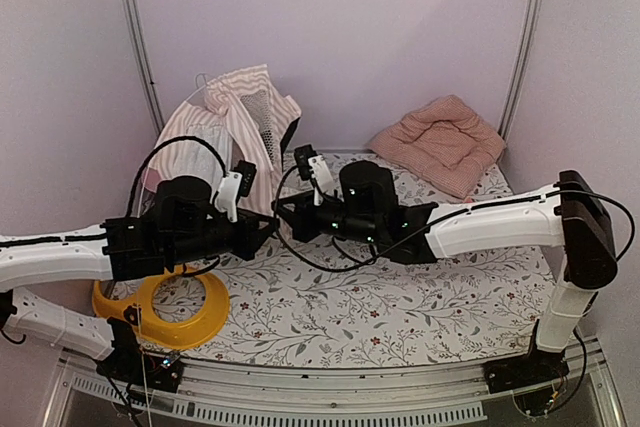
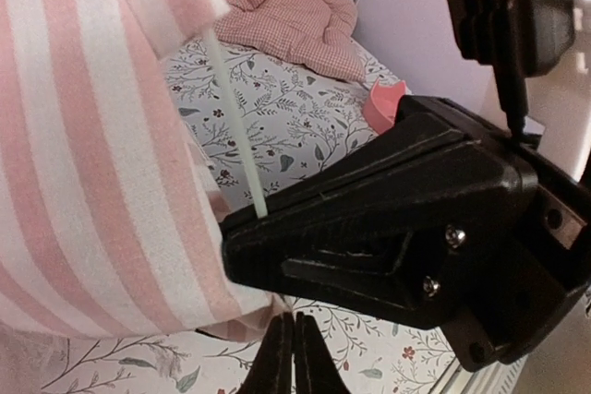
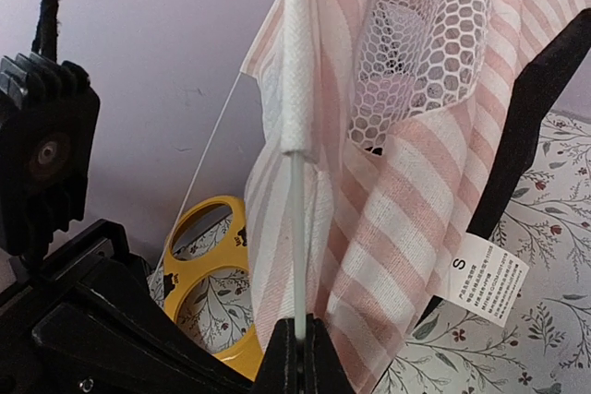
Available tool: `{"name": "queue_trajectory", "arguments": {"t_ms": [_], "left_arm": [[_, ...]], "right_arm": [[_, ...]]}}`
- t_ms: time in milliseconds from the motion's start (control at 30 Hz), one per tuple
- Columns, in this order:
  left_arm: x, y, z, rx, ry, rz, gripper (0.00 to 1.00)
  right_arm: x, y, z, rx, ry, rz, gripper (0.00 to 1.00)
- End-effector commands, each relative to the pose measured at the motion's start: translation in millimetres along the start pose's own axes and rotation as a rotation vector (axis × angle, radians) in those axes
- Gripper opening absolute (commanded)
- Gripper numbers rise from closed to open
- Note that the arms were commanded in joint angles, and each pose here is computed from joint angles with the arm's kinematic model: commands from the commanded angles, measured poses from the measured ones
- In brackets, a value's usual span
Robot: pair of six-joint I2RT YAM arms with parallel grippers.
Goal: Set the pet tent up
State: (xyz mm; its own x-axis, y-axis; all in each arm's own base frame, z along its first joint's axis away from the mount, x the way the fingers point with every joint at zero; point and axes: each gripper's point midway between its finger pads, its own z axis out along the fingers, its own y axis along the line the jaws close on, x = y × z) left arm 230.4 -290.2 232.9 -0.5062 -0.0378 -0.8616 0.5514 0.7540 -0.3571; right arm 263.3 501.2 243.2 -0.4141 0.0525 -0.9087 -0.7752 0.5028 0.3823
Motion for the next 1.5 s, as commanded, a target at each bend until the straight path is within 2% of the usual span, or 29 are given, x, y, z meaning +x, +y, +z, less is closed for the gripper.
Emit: {"name": "queue_trajectory", "arguments": {"t_ms": [0, 67, 167, 333, 433, 567, 833, 1033, 1333, 1467], "left_arm": [[-77.9, -40.6, -7.8, 0.152, -0.226, -0.015, 0.17], [-79.9, -43.3, -7.2, 0.164, -0.234, -0.01, 0.32], [-85.3, -48.2, -10.6, 0.184, -0.245, 0.002, 0.42], [-99.7, -52.1, -25.2, 0.186, -0.263, 0.024, 0.44], [-111.2, -39.1, -44.2, 0.118, -0.299, 0.02, 0.44], [-119.0, 5.1, -72.2, -0.098, -0.341, -0.015, 0.45], [-91.0, 77.7, -115.8, -0.419, -0.316, -0.067, 0.51], [-62.9, 93.7, -120.6, -0.476, -0.221, -0.055, 0.55], [16.0, 74.5, -94.1, -0.291, 0.101, -0.049, 0.53], [38.3, 71.5, -96.0, -0.242, 0.162, -0.074, 0.51]], "right_arm": [[72.2, -82.0, -20.7, 0.224, 0.267, 0.044, 0.0], [73.9, -95.2, -29.1, 0.254, 0.281, 0.061, 0.0], [76.8, -119.4, -41.5, 0.31, 0.307, 0.087, 0.0], [74.8, -160.0, -61.4, 0.401, 0.324, 0.117, 0.0], [72.1, -182.7, -71.1, 0.47, 0.332, 0.105, 0.0], [68.9, -211.6, -85.3, 0.544, 0.333, 0.093, 0.0], [55.2, -259.7, -112.5, 0.77, 0.336, -0.052, 0.0], [35.8, -279.4, -128.4, 0.823, 0.291, -0.096, 0.0], [22.8, -291.7, -130.7, 0.839, 0.269, -0.129, 0.0], [21.5, -294.4, -131.7, 0.838, 0.266, -0.124, 0.0]]}}
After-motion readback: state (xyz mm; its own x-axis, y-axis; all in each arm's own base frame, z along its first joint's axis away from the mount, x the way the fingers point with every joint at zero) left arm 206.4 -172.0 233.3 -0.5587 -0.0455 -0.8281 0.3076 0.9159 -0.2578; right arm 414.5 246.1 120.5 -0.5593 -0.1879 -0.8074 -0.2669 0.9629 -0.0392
